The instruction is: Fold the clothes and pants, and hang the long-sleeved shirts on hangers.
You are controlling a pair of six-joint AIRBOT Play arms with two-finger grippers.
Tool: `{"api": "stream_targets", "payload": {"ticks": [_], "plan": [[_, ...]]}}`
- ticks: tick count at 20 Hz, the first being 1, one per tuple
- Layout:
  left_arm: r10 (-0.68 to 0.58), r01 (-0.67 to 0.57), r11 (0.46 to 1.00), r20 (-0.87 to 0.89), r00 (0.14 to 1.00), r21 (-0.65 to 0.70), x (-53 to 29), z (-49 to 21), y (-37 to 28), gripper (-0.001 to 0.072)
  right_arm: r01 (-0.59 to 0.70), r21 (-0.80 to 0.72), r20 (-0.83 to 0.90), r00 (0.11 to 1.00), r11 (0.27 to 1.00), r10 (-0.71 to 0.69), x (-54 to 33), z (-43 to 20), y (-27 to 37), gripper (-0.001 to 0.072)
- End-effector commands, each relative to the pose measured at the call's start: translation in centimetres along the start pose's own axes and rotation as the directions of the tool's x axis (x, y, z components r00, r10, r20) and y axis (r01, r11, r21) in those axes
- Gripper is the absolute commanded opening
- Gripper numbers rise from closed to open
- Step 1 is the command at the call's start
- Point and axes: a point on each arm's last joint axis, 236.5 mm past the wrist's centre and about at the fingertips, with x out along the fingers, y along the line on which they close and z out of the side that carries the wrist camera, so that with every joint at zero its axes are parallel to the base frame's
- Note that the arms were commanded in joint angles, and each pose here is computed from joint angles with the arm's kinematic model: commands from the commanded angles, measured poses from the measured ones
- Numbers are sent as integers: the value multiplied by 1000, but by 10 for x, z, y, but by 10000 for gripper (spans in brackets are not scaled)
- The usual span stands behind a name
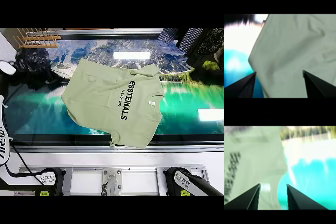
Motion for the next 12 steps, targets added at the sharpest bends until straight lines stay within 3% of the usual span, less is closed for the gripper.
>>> {"api": "stream_targets", "payload": {"ticks": [1,6,12], "plan": [[44,-60,995,-181,983,-85,31,-88,36,628,89,131,-366,930,987,-35,13,-160,-27,377],[-85,27,963,-206,975,-269,71,-130,21,628,29,342,-565,805,939,181,33,-302,12,383],[-102,45,975,-255,961,-217,99,-136,-6,628,-16,272,-602,777,962,184,47,-343,41,400]]}}
